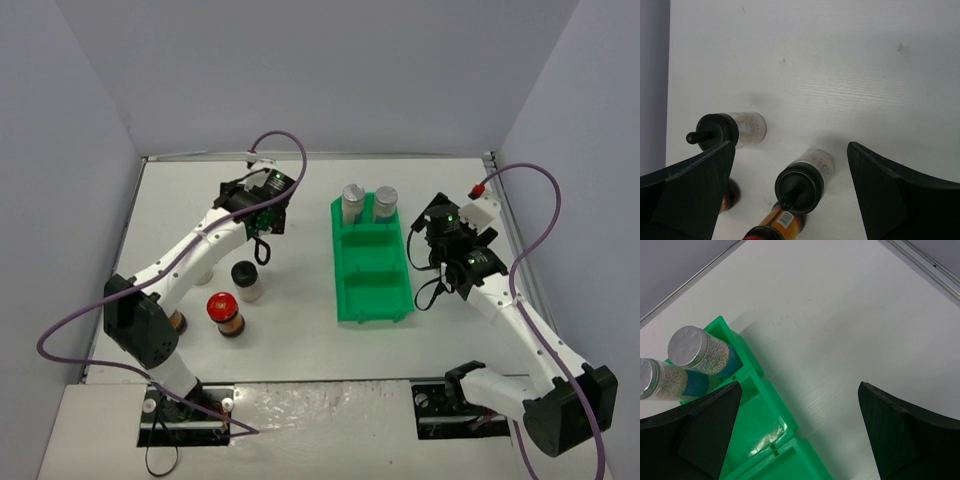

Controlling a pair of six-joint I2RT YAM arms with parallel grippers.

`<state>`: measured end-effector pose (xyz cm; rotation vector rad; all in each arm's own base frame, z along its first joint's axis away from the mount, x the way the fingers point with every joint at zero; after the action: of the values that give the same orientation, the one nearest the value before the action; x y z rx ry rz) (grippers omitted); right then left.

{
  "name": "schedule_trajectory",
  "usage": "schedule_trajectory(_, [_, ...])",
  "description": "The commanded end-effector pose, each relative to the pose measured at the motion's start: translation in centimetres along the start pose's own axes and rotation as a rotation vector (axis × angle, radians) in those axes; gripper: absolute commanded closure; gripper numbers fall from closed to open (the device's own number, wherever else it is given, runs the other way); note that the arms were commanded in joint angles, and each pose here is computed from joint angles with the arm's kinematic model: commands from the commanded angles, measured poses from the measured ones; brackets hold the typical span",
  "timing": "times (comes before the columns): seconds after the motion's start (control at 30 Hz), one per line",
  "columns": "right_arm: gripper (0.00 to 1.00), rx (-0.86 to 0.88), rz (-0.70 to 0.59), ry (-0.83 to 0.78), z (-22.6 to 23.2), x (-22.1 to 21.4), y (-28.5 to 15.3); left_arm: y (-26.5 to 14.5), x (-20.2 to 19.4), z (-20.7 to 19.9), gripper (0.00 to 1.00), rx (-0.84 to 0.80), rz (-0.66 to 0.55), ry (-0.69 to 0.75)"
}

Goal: Organize the condiment bottles

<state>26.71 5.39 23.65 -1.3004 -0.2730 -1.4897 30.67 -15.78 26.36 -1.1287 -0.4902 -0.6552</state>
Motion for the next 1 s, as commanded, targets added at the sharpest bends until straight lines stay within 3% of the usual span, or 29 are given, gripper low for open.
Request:
schedule_trajectory(0.0, [0.0, 0.024, -0.025, 0.046, 1.0, 0.2, 0.4, -1.6, 1.5, 4.0, 0.07, 0.048, -0.071, -0.183])
schedule_trajectory(0.2, [0.0, 0.029, -0.019, 0.05, 1.0, -0.1, 0.5, 0.4, -0.3, 4.8, 0.07, -0.064, 0.026, -0.299])
schedule_trajectory(0.6, [0.0, 0.032, -0.003, 0.05, 1.0, -0.6, 0.8, 1.4, -4.9, 2.0, 0.08, -0.251, 0.182, -0.272])
schedule_trajectory(0.97, [0.0, 0.03, -0.003, 0.05, 0.9, -0.7, 0.8, 1.8, -8.0, 0.2, 0.08, -0.291, 0.296, -0.293])
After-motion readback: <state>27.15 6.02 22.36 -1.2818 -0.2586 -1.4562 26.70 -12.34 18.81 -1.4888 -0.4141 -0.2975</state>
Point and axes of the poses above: each gripper's point midway between its finger pads, its own y axis out along the fingers, its own z axis along the line the jaws close on, x = y × z, the point moved 7 cm from there along -y, back along the fingers, and after that the axes turned 7 degrees about y, right-handed, at the moved point
